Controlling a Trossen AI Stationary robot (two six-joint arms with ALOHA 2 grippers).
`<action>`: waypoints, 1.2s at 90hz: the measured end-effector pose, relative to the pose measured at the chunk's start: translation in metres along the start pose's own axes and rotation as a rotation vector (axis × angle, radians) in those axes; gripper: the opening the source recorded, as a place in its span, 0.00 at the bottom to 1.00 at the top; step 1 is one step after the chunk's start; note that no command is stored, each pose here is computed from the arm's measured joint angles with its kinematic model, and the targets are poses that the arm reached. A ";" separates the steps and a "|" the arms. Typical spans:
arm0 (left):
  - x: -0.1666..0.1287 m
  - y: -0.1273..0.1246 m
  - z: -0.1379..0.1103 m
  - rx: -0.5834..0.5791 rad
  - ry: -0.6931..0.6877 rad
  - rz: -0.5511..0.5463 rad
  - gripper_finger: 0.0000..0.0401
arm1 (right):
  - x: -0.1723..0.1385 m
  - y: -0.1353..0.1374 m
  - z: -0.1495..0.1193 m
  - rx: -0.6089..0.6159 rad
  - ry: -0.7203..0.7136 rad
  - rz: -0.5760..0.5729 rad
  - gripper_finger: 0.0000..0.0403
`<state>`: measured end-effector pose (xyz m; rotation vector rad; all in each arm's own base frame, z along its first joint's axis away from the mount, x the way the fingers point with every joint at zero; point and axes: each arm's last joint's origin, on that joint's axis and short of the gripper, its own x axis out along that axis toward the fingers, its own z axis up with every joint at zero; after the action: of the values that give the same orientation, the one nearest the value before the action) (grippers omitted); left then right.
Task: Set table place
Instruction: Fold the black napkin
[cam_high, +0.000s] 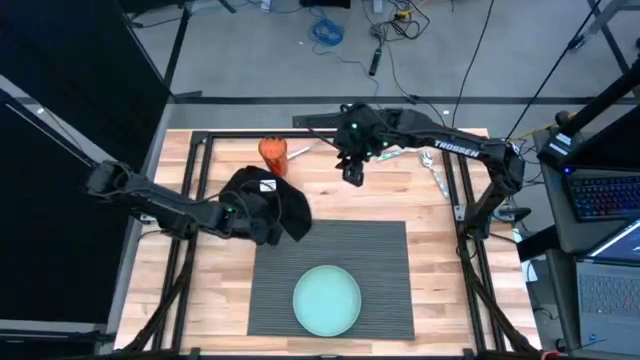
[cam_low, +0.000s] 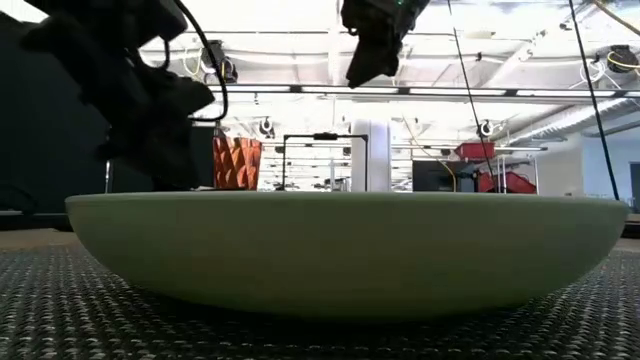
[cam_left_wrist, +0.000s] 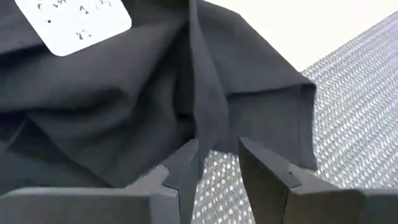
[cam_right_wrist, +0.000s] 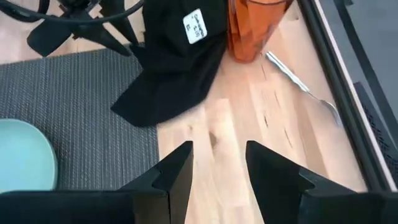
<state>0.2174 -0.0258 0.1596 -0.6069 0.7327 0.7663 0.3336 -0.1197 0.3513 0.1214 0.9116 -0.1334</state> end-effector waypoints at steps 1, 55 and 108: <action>0.001 0.000 0.000 -0.001 0.000 0.002 0.25 | 0.000 -0.001 0.000 0.000 0.001 -0.001 0.33; 0.020 -0.009 0.002 0.039 0.066 -0.084 0.07 | -0.007 -0.038 -0.007 0.059 0.007 -0.062 0.33; -0.090 -0.042 0.070 0.195 -0.063 -0.074 0.00 | -0.010 -0.053 -0.010 0.065 -0.003 -0.088 0.33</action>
<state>0.2298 -0.0355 0.2794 -0.4291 0.7139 0.6342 0.3113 -0.1695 0.3507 0.1413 0.9101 -0.2449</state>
